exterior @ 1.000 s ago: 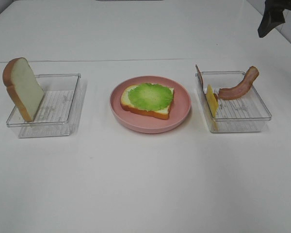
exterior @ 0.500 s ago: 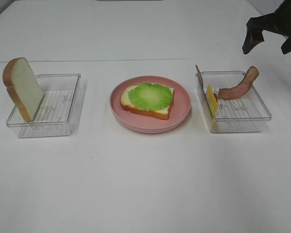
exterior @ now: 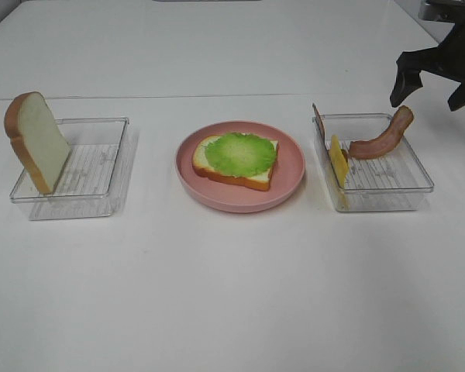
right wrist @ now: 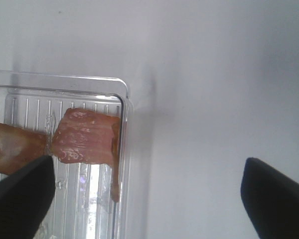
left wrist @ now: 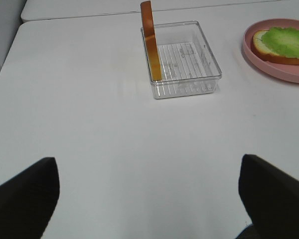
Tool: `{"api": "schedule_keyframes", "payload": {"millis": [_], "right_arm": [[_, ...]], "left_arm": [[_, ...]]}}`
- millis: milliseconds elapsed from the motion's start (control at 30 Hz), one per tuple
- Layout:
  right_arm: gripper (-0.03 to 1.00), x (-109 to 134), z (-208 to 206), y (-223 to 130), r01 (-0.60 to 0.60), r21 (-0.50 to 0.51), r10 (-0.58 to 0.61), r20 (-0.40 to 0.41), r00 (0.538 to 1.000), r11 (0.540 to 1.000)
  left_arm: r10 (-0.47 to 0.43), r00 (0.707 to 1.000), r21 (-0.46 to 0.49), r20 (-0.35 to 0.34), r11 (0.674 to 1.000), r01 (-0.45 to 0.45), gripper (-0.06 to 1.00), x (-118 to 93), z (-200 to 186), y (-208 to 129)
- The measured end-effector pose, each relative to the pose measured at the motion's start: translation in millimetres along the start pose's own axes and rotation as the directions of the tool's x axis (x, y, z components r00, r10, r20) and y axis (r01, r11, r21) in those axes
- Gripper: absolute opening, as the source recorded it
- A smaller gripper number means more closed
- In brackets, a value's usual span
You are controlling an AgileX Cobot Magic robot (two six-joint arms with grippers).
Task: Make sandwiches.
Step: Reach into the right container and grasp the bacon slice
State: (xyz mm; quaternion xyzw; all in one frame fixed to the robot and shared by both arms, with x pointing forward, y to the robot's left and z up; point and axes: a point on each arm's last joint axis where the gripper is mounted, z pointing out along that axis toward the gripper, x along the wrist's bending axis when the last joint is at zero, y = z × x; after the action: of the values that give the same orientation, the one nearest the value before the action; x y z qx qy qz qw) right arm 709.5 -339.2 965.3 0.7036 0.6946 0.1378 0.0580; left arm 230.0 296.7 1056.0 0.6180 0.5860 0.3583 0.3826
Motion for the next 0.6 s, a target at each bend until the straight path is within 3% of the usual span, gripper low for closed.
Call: {"api": "schedule_keyframes", "payload": {"millis": [67,367,533,600], "right_arm": [[0.97,-6,12,-1,-0.029,0.015,0.03,-0.053,0.998,0.999],[0.95,-6,28,-4,-0.036,0.043,0.04,-0.09,0.995,0.998],[0.84,-7,35,-5,-0.041,0.056,0.046,-0.095,0.994,0.998],[0.71,-7,37,-5,-0.043,0.055,0.048,-0.096,0.994,0.998]], "left_arm": [[0.0,1.0,0.0,0.0,1.0,0.0,0.89,0,0,0],[0.0,1.0,0.0,0.0,1.0,0.0,0.89,0,0,0],[0.001,1.0,0.0,0.0,1.0,-0.001,0.89,0,0,0],[0.002,1.0,0.0,0.0,1.0,-0.002,0.89,0,0,0]]}}
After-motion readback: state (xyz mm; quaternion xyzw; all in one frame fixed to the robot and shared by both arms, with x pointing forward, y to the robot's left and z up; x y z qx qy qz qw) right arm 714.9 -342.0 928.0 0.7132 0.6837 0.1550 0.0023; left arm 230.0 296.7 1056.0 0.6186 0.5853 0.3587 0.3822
